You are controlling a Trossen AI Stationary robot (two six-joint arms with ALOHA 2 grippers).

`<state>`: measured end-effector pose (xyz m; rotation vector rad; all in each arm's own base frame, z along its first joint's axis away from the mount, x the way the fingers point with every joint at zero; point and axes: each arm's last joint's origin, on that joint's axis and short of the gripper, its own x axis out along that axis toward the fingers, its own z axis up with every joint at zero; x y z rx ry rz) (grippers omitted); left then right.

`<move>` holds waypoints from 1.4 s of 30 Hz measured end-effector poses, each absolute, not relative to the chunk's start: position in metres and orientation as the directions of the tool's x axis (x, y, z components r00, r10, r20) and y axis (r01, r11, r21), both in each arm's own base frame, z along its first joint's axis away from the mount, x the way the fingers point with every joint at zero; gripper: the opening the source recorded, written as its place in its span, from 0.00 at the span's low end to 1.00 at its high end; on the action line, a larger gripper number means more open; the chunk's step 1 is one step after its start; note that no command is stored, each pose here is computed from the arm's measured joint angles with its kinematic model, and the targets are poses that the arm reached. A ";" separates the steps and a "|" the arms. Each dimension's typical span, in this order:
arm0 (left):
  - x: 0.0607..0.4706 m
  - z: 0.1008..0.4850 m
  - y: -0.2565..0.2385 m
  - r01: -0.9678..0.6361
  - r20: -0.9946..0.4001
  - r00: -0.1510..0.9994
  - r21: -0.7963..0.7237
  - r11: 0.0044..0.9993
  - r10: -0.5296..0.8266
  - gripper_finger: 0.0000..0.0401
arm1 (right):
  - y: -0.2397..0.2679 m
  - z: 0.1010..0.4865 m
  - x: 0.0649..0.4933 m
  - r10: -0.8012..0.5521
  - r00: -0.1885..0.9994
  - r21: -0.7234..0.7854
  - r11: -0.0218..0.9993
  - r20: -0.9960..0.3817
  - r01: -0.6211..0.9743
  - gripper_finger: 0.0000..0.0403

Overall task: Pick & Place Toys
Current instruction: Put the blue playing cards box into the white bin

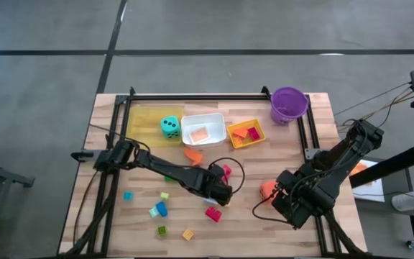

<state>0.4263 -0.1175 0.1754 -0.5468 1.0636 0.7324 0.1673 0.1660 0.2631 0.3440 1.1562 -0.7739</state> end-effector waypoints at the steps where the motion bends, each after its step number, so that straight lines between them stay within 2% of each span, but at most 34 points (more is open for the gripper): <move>1: 0.426 0.175 -0.118 -0.755 -0.917 0.295 -0.051 0.654 0.269 0.98 | 0.166 0.263 0.167 -0.368 0.187 -0.137 0.698 -0.911 0.703 0.64; 7: 0.426 0.176 -0.123 -0.763 -0.917 0.305 -0.073 0.643 0.258 0.96 | 0.166 0.263 0.168 -0.366 0.194 -0.131 0.698 -0.910 0.704 0.64; 16: 0.427 0.175 -0.127 -0.813 -0.933 0.310 -0.160 0.560 0.184 0.96 | 0.167 0.263 0.168 -0.363 0.201 -0.124 0.700 -0.910 0.703 0.64; 23: 0.424 0.168 -0.126 -0.826 -0.944 0.287 -0.157 0.541 0.165 0.96 | 0.167 0.263 0.169 -0.367 0.214 -0.118 0.701 -0.905 0.703 0.64; 30: 0.425 0.156 -0.123 -0.825 -0.936 0.316 -0.190 0.533 0.154 0.96 | 0.167 0.263 0.169 -0.368 0.219 -0.115 0.701 -0.904 0.703 0.64; 42: 0.416 0.139 -0.118 -0.840 -0.953 0.267 -0.157 0.519 0.144 0.96 | 0.167 0.263 0.169 -0.366 0.221 -0.113 0.702 -0.904 0.703 0.64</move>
